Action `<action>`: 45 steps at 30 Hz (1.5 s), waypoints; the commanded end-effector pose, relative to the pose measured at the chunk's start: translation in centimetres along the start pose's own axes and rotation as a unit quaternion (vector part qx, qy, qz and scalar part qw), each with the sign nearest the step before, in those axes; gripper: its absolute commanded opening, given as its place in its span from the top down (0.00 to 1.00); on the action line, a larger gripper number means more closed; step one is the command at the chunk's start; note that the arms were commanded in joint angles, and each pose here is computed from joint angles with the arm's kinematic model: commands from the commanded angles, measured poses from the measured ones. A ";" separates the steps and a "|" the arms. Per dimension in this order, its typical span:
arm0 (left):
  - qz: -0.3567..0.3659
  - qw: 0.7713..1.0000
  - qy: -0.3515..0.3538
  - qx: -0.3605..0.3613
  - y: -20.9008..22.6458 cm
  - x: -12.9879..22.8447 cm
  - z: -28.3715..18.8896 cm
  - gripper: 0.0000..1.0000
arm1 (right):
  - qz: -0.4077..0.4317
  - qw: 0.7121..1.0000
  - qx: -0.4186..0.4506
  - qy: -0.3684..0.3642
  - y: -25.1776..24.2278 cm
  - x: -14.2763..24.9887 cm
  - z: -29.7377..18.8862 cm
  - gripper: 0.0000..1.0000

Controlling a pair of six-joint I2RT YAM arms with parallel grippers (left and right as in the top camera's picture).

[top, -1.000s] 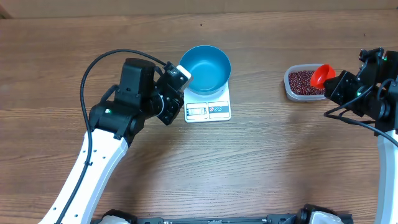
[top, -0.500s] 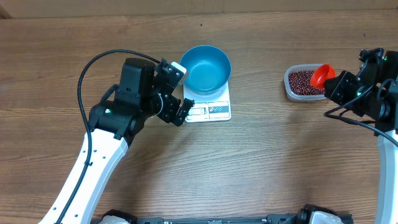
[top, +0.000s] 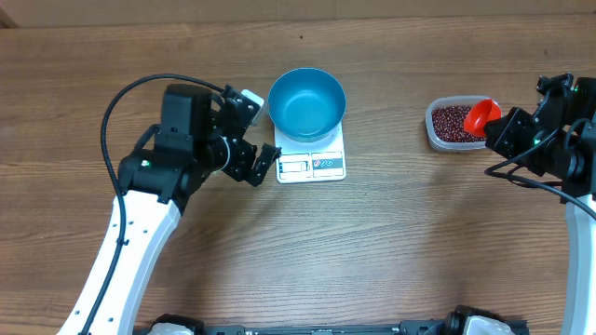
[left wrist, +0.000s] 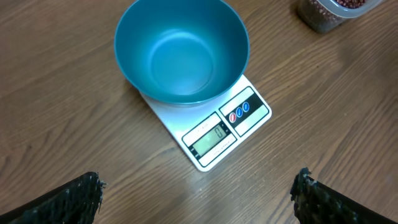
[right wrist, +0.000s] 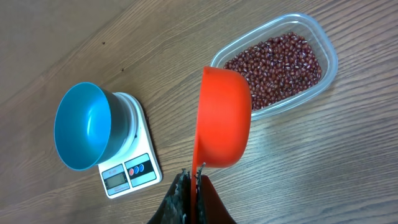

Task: Scoop item into bowl and weigh 150g on scale
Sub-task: 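Withdraw the left gripper from the scale and hold beside it, then move the scoop in the right gripper over the bean tub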

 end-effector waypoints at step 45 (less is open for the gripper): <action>0.061 0.998 0.004 0.024 -0.3 0.1 -0.4 0.00 | -0.010 1.000 0.003 -0.024 0.3 -0.8 -1.0 0.96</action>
Point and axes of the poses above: each gripper's point midway between its finger pads, its own z axis out along the fingers, its own y axis along the line the jaws close on, x = y × z, the point moved 9 cm from there along -z, back along the fingers, and after that the axes turned 9 degrees about -z, right-handed, at the moved point
